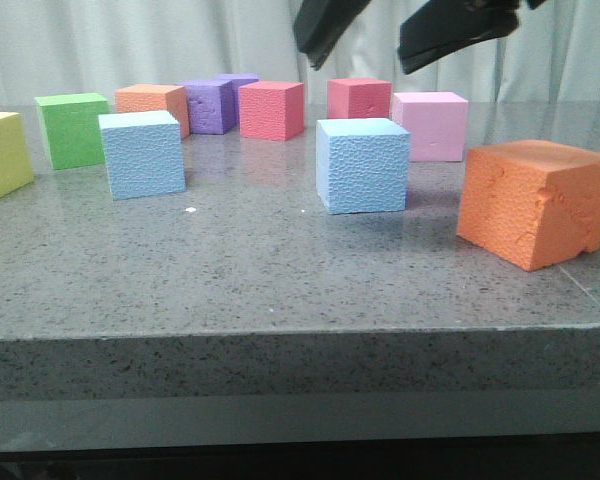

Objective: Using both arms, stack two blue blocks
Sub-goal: 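Lower the right gripper over the light blue cube nearer the orange cube, then close the right gripper on the light blue cube and lift it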

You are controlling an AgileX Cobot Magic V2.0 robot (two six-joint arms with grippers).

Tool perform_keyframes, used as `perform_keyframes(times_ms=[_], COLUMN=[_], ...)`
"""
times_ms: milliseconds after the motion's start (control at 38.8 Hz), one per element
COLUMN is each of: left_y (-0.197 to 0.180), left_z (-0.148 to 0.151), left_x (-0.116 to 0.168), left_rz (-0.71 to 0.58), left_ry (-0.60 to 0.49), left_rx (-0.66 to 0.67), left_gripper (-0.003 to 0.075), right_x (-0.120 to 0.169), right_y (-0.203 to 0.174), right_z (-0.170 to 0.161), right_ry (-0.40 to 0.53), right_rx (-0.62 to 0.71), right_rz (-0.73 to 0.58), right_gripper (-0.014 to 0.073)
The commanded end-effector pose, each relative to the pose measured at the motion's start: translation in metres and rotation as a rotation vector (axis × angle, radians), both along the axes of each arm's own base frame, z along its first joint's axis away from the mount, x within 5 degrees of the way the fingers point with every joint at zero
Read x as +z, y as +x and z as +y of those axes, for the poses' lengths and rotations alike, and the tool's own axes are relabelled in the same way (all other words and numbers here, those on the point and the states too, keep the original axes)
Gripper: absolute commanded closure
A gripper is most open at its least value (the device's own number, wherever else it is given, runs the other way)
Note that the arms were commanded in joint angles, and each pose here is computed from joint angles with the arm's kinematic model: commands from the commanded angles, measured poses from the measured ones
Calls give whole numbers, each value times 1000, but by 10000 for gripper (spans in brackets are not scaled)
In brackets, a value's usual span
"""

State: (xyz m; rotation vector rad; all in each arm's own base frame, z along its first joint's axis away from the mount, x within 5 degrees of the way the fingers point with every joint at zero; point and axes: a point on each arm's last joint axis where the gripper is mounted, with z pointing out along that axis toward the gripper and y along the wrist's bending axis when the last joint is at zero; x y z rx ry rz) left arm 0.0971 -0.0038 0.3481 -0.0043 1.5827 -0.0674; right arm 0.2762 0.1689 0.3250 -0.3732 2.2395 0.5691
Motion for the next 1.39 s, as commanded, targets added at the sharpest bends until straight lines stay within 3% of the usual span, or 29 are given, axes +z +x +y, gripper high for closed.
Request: perform_keyframes(times_ms=[0, 232, 542, 774, 1213, 1290, 1368], left_y=[0, 0, 0, 0, 0, 0, 0], left_z=[1, 1, 1, 1, 1, 1, 1], left_x=[19, 19, 19, 19, 19, 19, 19], left_rz=[-111, -111, -113, -113, -113, -113, -113], left_ry=[-11, -11, -11, -11, -11, -11, -11], left_rx=[9, 9, 9, 9, 9, 9, 9], left_gripper=[82, 82, 82, 82, 82, 82, 82], right_x=[28, 25, 10, 7, -17, -18, -16], right_y=[8, 27, 50, 52, 63, 63, 62], right_z=[2, 2, 13, 21, 26, 26, 26], right_ry=[25, -90, -66, -63, -76, -80, -78], right_rx=[-24, -93, -190, -174, -199, -200, -200], right_rz=[-90, -32, 105, 103, 166, 172, 169], right_gripper=[67, 74, 70, -66, -56, -10, 93])
